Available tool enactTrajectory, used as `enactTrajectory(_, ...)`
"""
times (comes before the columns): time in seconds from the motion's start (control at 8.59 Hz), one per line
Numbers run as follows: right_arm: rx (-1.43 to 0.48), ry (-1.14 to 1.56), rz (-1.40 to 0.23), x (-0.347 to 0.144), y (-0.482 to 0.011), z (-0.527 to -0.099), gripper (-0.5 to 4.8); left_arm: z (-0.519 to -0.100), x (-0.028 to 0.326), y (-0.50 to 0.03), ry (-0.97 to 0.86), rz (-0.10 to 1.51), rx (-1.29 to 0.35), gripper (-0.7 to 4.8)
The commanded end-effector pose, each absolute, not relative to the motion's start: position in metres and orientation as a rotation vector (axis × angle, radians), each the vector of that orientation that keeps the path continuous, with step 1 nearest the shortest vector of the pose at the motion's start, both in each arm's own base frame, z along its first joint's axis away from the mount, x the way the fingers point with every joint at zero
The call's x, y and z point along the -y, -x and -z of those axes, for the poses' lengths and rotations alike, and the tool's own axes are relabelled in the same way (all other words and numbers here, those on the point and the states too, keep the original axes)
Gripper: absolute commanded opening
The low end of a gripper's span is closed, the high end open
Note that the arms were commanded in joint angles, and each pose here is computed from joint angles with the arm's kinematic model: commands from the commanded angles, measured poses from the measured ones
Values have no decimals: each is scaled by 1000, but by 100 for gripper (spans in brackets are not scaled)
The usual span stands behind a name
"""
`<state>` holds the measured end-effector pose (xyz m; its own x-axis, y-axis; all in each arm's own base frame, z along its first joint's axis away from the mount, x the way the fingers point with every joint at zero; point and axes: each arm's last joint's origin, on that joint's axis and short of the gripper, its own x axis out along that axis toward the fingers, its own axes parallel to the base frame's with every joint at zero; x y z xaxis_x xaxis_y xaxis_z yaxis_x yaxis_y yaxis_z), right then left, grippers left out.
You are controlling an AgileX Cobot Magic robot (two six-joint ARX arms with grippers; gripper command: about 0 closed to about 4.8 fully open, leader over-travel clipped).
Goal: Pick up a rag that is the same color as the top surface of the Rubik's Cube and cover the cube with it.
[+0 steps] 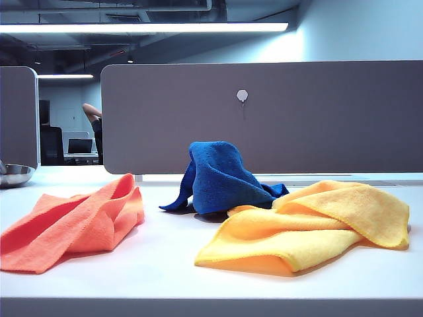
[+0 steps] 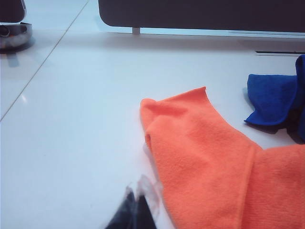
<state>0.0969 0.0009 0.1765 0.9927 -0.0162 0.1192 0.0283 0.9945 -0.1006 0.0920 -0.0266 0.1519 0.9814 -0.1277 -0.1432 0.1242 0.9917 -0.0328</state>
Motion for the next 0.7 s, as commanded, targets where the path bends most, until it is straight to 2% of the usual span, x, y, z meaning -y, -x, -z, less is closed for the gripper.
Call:
enactTrajectory(0.12, 166, 85, -83, -1, -96, -180, -1, -155, 26, -92, 18, 117, -116, -5)
enactTrajectory(0.7, 160, 63, -105, -2, -96, -180, -1, -156, 25, -93, -1, 64, -101, -6)
